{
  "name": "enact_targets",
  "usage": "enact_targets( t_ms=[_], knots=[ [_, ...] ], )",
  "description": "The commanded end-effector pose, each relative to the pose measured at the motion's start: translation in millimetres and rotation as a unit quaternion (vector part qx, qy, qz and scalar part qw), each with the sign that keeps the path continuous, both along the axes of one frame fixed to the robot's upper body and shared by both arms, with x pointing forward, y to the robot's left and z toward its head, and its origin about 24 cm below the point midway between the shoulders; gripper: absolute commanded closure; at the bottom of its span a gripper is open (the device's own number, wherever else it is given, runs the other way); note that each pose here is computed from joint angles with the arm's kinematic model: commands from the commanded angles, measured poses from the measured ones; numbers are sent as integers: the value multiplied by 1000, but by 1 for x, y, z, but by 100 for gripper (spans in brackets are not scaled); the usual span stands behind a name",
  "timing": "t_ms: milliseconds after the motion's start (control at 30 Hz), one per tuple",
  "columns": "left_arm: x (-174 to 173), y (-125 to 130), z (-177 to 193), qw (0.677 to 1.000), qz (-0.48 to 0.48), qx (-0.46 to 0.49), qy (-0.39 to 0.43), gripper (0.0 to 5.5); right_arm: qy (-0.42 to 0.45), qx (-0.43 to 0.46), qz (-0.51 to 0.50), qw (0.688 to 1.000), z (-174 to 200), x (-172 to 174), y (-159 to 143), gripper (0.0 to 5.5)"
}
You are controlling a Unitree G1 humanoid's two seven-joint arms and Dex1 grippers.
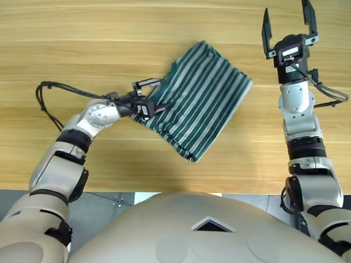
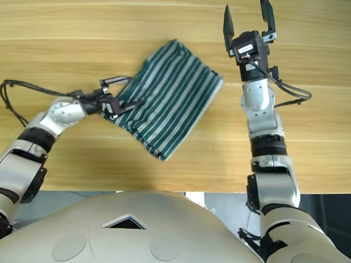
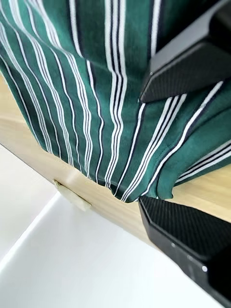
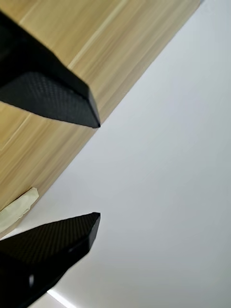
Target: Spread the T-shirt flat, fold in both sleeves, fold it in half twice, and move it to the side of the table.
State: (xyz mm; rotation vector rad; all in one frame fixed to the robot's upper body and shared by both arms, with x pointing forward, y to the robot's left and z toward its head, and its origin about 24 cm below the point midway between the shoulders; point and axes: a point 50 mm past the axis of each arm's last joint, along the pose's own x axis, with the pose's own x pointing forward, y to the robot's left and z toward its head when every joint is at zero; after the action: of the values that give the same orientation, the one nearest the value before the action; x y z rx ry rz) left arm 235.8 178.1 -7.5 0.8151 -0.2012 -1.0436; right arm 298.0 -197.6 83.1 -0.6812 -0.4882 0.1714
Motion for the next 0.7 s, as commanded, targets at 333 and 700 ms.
enact_targets(
  t_ms=[333, 700],
  knots=[
    [-55, -43, -26, 967, 208, -123, 76, 190, 90, -204, 198, 954, -26, -93, 19, 225],
    [-29, -18, 33, 954, 250, -158, -37, 190, 237, -200, 285, 907, -48, -170, 16, 225]
  ],
)
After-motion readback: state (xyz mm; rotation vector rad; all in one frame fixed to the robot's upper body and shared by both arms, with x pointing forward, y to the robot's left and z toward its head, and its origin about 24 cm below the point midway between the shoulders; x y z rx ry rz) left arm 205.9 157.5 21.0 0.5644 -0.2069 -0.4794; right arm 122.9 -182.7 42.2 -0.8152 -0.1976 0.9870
